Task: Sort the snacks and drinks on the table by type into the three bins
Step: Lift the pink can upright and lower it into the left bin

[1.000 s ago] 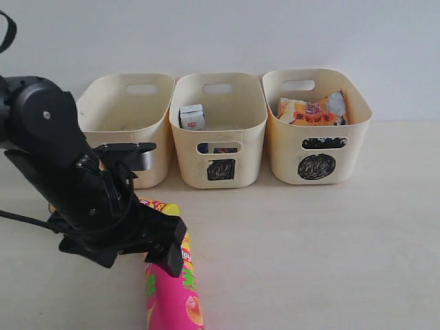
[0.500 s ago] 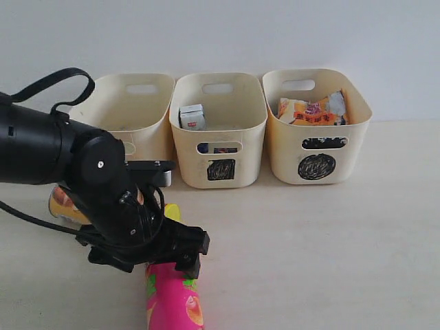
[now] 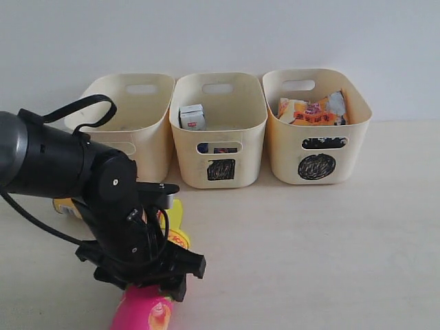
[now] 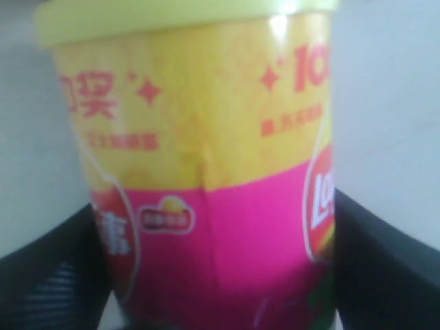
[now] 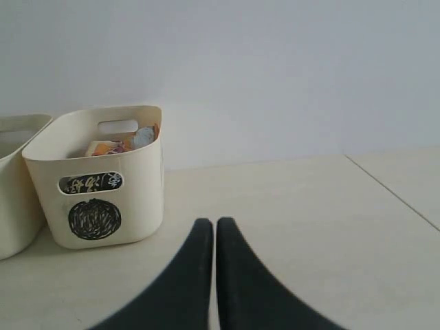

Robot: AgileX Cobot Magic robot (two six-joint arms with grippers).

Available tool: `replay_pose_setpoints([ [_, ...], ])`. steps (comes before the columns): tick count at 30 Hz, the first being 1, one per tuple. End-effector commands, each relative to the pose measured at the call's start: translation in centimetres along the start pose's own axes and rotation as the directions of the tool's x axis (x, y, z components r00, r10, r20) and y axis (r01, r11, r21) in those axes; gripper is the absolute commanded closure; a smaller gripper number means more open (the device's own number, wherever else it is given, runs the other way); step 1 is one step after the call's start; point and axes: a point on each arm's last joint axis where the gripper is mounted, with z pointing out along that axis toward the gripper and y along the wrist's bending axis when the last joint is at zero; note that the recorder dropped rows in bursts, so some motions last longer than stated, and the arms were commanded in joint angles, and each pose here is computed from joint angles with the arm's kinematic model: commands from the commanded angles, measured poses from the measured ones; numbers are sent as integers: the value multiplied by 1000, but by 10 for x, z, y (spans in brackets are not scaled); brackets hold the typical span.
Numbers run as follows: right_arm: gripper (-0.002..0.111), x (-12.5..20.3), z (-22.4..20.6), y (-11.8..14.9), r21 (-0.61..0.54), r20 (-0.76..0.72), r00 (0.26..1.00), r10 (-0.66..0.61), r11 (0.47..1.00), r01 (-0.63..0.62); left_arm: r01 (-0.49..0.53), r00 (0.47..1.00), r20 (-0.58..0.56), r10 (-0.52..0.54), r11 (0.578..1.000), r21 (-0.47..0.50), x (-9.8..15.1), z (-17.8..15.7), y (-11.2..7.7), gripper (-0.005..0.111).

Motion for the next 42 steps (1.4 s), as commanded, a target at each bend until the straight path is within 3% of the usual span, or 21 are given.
replay_pose_setpoints([
  [1,109,1,0,-1,8,1,1000,0,1000,0,-80,993,-88,78,997,-15,8,-3,-1,102],
  [6,109,1,0,-1,8,1,1000,0,1000,0,-174,982,-71,174,985,5,11,-27,-2,102],
  [12,109,1,0,-1,8,1,1000,0,1000,0,-380,925,-15,380,925,22,24,-85,0,102],
  [18,109,1,0,-1,8,1,1000,0,1000,0,-407,910,85,405,913,1,17,-142,23,102],
  [22,109,1,0,-1,8,1,1000,0,1000,0,-349,920,171,354,935,-59,-6,-184,51,102],
  [31,109,1,0,0,8,3,1000,0,1000,0,-247,859,432,276,961,-123,-65,-254,99,102],
  [36,109,1,0,0,8,3,1000,0,1000,0,-236,808,534,250,967,-95,-105,-265,112,102],
  [42,109,1,0,0,8,3,1000,0,1000,0,-227,724,646,243,968,-110,-161,-245,121,102],
])
